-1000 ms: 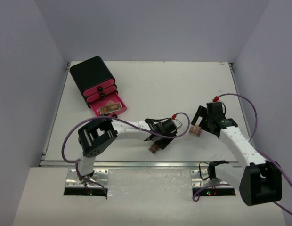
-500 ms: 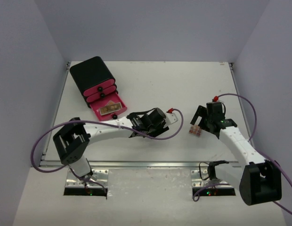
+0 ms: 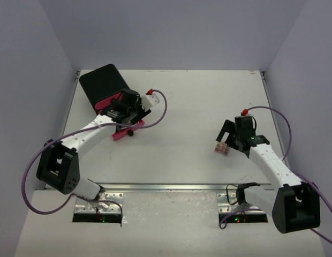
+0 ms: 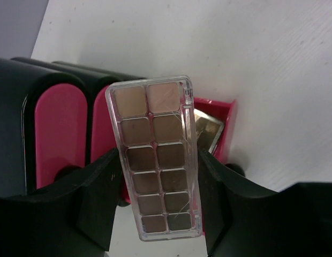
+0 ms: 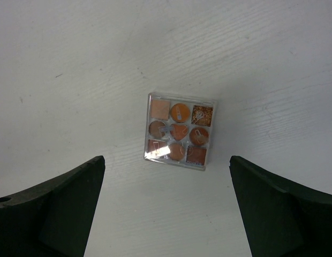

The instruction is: Organize the makeup

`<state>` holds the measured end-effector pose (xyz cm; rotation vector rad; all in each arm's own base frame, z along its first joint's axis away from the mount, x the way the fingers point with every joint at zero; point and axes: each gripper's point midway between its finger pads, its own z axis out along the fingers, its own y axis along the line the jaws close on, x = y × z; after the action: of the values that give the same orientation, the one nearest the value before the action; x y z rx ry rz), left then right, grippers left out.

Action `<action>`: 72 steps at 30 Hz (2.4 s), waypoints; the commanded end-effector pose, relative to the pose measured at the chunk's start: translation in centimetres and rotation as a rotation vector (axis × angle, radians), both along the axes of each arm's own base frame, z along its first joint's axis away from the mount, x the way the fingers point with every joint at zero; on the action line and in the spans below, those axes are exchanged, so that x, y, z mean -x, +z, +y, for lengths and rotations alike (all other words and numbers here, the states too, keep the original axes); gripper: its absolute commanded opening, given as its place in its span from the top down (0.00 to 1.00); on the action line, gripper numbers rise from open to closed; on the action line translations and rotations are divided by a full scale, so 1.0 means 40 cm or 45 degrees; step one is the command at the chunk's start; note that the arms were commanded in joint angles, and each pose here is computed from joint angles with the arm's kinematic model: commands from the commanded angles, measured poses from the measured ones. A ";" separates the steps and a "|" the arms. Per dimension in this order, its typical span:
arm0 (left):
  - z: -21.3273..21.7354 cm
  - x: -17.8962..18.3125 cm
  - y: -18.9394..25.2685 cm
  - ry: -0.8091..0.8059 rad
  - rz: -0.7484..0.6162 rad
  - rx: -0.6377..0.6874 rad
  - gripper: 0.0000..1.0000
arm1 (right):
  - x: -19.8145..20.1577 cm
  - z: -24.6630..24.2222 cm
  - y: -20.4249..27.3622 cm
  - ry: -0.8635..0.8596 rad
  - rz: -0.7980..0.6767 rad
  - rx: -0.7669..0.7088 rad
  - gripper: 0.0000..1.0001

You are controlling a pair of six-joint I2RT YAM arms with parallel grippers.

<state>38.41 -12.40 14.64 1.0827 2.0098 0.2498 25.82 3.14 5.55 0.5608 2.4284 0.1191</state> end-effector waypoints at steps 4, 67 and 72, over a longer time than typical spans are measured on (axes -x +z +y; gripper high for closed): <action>0.084 -0.070 -0.011 -0.087 -0.049 -0.092 1.00 | -0.008 -0.001 -0.002 -0.004 -0.025 -0.006 0.01; 0.203 -0.099 -0.136 -0.017 0.070 -0.157 0.99 | 0.007 -0.013 -0.001 0.008 -0.037 0.029 0.01; 0.210 -0.080 -0.186 -0.022 0.138 -0.181 0.99 | 0.012 -0.017 -0.009 -0.010 -0.026 0.033 0.01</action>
<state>41.77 -4.40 7.22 1.2191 2.1053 0.3334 25.00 2.97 4.95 0.5256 2.4404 0.1083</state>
